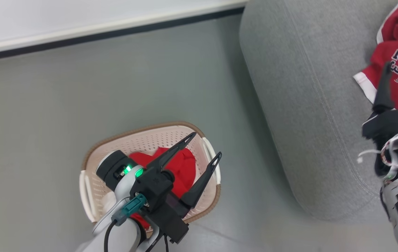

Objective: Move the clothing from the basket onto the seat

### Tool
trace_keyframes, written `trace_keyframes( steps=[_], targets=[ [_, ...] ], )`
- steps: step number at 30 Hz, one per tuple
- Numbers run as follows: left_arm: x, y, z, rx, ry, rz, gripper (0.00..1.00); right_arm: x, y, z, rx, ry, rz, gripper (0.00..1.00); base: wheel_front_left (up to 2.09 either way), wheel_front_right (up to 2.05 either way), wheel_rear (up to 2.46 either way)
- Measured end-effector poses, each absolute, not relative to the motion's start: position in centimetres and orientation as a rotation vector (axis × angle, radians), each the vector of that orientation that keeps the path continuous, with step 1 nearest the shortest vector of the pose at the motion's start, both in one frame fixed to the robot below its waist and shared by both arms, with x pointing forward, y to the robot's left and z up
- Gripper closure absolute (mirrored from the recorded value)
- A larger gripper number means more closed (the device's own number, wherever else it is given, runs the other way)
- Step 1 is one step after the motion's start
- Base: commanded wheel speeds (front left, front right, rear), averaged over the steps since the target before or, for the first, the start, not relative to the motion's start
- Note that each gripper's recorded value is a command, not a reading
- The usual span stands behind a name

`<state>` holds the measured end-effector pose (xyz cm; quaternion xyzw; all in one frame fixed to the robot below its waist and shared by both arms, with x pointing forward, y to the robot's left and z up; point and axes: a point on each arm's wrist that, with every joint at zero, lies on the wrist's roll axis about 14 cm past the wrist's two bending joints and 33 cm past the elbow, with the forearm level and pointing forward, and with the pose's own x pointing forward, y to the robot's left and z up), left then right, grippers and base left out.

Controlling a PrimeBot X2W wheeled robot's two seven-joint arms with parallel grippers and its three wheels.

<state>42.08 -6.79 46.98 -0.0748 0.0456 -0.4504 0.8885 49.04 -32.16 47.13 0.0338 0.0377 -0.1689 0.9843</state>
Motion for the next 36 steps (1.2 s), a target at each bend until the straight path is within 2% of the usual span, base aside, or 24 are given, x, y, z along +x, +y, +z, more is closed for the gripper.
trace_keyframes(
  steps=[8, 18, 36],
  targets=[
    [41.5, -4.3, 47.4, -0.138, 0.099, -0.836, 0.00, 49.1, -26.5, 48.0, 0.080, 0.041, -0.190, 0.00, 0.00, 0.00, 0.00],
    [41.3, 0.7, 48.2, -0.157, 0.092, -0.626, 0.00, 48.4, -20.9, 50.2, 0.082, -0.021, -0.036, 0.00, 0.00, 0.00, 0.00],
    [40.8, 9.8, 49.8, -0.173, 0.041, -0.297, 0.00, 45.4, -14.0, 51.6, 0.115, -0.062, 0.136, 0.00, 0.00, 0.00, 0.00]
  ],
)
